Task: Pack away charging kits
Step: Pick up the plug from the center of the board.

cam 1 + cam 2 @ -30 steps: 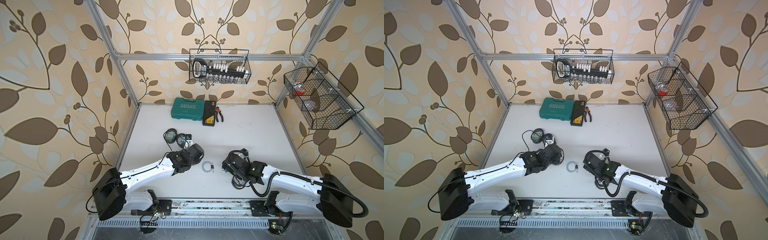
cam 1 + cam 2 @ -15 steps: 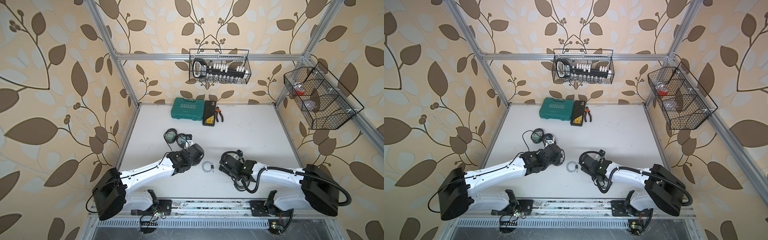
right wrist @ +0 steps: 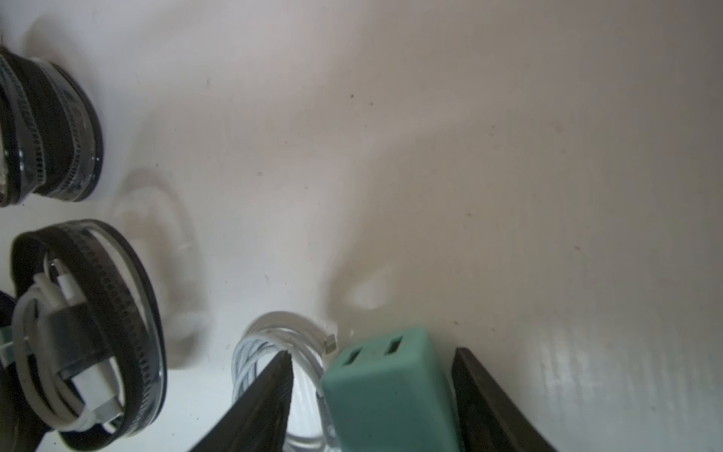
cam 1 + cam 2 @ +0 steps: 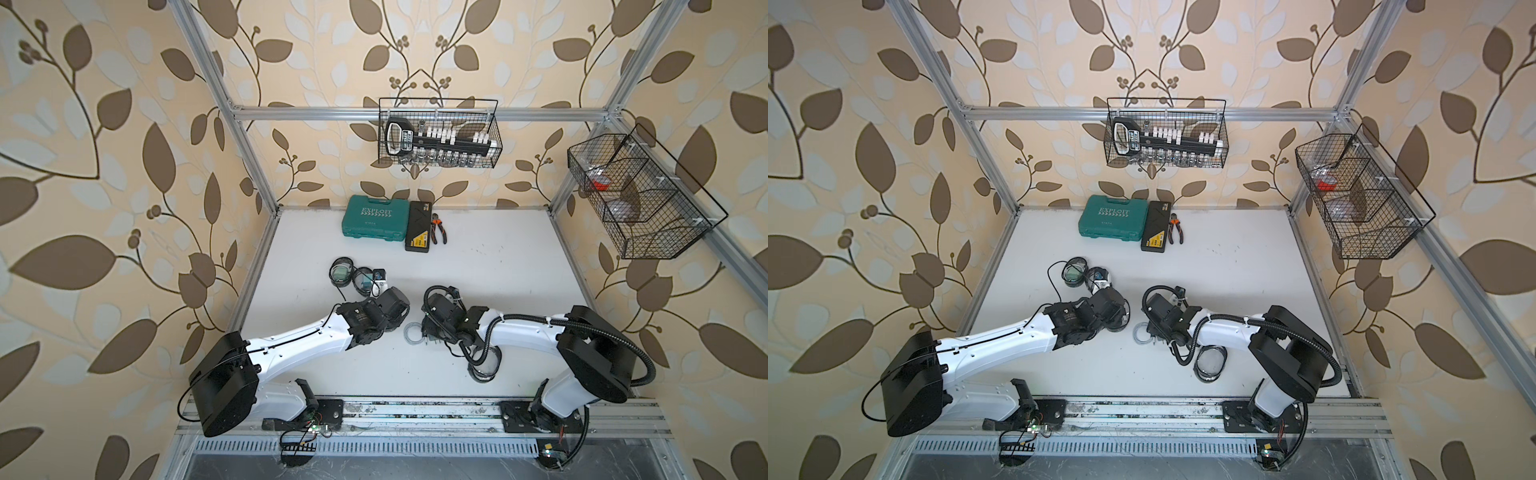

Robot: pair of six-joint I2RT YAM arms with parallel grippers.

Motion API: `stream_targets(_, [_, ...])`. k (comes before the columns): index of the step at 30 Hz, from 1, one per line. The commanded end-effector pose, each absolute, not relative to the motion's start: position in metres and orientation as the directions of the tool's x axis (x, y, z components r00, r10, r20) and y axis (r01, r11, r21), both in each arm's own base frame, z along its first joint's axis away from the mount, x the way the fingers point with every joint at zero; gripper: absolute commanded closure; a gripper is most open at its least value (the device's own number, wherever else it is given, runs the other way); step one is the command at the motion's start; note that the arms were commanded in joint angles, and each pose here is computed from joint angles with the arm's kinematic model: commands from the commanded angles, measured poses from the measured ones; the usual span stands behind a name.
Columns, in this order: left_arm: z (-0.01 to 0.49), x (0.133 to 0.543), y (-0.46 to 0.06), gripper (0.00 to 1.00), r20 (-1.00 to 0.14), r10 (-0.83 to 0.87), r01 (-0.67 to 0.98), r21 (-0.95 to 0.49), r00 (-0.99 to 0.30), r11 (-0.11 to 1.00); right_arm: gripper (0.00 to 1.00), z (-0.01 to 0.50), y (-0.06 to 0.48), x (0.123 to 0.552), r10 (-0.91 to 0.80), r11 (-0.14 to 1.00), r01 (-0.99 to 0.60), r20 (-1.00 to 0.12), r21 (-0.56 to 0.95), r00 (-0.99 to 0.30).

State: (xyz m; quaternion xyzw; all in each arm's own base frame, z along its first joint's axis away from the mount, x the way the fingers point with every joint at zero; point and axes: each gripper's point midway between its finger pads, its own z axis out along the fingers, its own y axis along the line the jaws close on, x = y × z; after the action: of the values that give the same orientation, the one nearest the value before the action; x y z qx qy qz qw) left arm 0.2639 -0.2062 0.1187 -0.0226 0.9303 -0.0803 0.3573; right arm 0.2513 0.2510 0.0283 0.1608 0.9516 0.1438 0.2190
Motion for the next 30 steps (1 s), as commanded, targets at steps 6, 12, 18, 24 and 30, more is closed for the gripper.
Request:
stream_targets(6, [0.131, 0.267, -0.205, 1.00, -0.675, -0.137, 0.010, -0.209, -0.725, 0.978, 0.37, 0.034, 0.245, 0.235, 0.174, 0.981, 0.110, -0.488, 0.157, -0.855])
stream_targets(12, [0.131, 0.266, -0.204, 1.00, -0.676, -0.138, 0.010, -0.210, -0.724, 0.978, 0.46, 0.025, 0.230, 0.228, 0.107, 0.992, 0.129, -0.514, -0.007, -0.851])
stream_targets(18, [0.129, 0.267, -0.207, 1.00, -0.670, -0.135, 0.013, -0.211, -0.730, 0.977, 0.45, 0.027, 0.236, 0.228, 0.123, 0.992, 0.102, -0.526, 0.069, -0.842])
stream_targets(24, [0.127, 0.269, -0.210, 1.00, -0.665, -0.132, 0.013, -0.208, -0.735, 0.978, 0.41, 0.045, 0.240, 0.233, 0.149, 0.986, 0.083, -0.549, 0.143, -0.822])
stream_targets(30, [0.126, 0.268, -0.209, 1.00, -0.664, -0.131, 0.014, -0.209, -0.736, 0.978, 0.41, 0.049, 0.239, 0.242, 0.165, 0.981, 0.082, -0.548, 0.174, -0.820])
